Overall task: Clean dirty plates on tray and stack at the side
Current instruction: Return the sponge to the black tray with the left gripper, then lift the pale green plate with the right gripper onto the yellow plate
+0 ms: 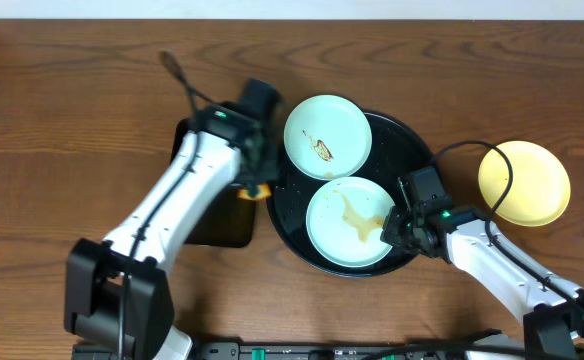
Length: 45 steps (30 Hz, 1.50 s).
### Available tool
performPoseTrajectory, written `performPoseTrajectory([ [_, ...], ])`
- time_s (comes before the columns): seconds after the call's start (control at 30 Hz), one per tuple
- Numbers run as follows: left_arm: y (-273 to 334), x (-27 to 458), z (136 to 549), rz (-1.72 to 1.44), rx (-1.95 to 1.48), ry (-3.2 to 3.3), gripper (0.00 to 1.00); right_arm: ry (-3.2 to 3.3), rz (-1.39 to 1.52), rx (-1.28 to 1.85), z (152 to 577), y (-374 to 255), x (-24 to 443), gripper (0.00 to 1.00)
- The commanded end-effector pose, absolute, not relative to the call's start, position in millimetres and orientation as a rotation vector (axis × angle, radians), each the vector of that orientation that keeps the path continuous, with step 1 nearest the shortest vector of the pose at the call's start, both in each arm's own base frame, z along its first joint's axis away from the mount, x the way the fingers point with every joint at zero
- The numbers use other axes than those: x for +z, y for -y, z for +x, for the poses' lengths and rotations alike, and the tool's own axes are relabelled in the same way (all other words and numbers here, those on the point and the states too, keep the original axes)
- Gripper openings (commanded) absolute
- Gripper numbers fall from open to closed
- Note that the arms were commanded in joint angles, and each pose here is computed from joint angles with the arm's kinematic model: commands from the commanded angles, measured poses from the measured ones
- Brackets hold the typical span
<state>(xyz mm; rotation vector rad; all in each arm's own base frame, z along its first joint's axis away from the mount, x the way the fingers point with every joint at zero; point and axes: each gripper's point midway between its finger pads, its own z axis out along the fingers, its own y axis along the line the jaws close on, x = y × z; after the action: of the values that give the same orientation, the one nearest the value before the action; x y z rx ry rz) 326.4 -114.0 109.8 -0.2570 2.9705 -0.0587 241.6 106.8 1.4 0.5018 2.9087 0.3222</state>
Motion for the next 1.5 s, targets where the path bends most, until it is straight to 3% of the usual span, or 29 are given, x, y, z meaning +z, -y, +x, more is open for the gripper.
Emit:
performPoseTrajectory([
  [0.0,90.8,113.8,330.7,-0.363,-0.079,-2.968,0.07,-2.909,0.369,0.135,240.9,-86.7,-4.0,0.01],
  [0.87,58.5,116.1,335.6,-0.518,-0.096,-2.95,0.08,-2.54,-0.161,-0.547,327.2,-36.1,163.8,0.01],
  [1.17,58.4,116.1,335.7,-0.518,-0.096,-2.949,0.08,-2.275,-0.508,-0.89,342.0,-56.7,217.6,0.01],
  [1.47,58.5,116.1,335.8,-0.518,-0.096,-2.949,0.08,-2.083,-0.556,-1.039,332.9,-86.9,246.6,0.01],
])
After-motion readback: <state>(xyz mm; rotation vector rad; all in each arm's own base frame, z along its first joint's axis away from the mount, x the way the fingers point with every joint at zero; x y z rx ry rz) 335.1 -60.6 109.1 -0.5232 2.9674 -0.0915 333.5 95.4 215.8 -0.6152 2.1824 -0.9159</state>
